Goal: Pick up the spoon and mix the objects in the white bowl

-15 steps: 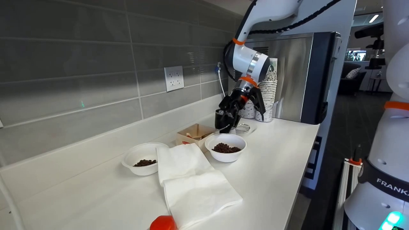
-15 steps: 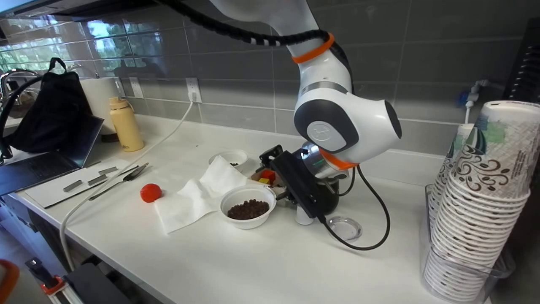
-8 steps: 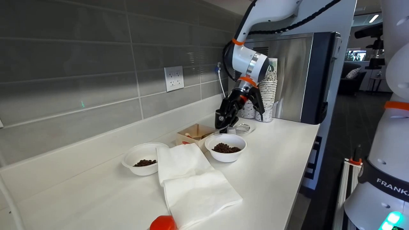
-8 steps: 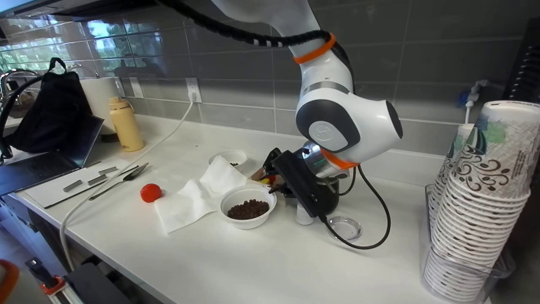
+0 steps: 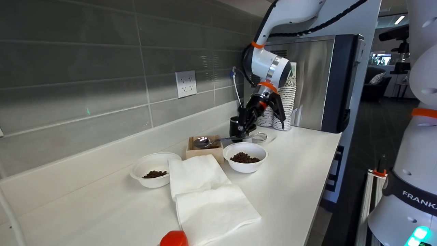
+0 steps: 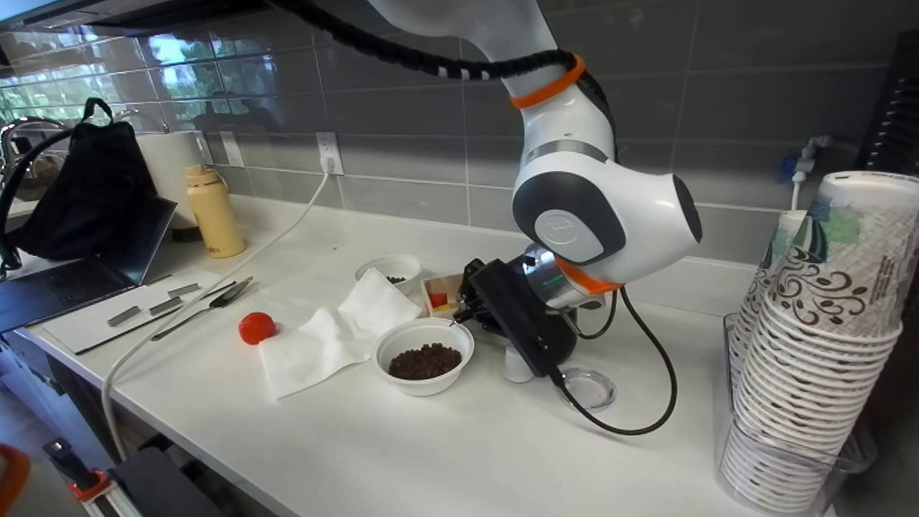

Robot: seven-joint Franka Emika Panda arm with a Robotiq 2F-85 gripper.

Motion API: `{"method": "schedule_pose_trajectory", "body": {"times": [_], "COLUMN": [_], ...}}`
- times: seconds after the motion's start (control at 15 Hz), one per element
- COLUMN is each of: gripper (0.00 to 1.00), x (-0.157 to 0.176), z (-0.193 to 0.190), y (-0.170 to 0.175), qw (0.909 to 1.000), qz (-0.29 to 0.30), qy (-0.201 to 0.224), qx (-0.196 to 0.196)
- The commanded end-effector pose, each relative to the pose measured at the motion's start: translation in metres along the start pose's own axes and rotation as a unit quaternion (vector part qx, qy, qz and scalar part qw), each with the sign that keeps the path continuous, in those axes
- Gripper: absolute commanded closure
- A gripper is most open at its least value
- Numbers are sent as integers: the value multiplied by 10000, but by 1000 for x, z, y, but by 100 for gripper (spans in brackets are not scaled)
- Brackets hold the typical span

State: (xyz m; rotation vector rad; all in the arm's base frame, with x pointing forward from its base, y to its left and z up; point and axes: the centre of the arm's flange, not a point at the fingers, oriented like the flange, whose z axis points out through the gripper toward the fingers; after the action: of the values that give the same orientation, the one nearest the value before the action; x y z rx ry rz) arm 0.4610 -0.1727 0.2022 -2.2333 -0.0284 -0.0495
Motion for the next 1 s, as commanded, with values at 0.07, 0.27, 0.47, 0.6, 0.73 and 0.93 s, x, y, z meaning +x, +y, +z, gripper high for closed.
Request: {"method": "schedule_pose_trajectory", "body": {"times": [0.07,0.27,0.47,0.6,0.73,0.93], "gripper": [99,99,99,99,99,99], "x": [1,2,-1,-11,-28,-58], "z": [-14,-25,-39,-47,-57,-69], "y": [-15,-36,-64,-85,-106,-136], "qw": [10000,9999,9991,9967,9916,9802], "qz": [-47,-116,-88,25,155,361], "qy": [30,15,-111,-349,-602,-943], "qx": [72,-96,-389,-732,-1132,-1701]}}
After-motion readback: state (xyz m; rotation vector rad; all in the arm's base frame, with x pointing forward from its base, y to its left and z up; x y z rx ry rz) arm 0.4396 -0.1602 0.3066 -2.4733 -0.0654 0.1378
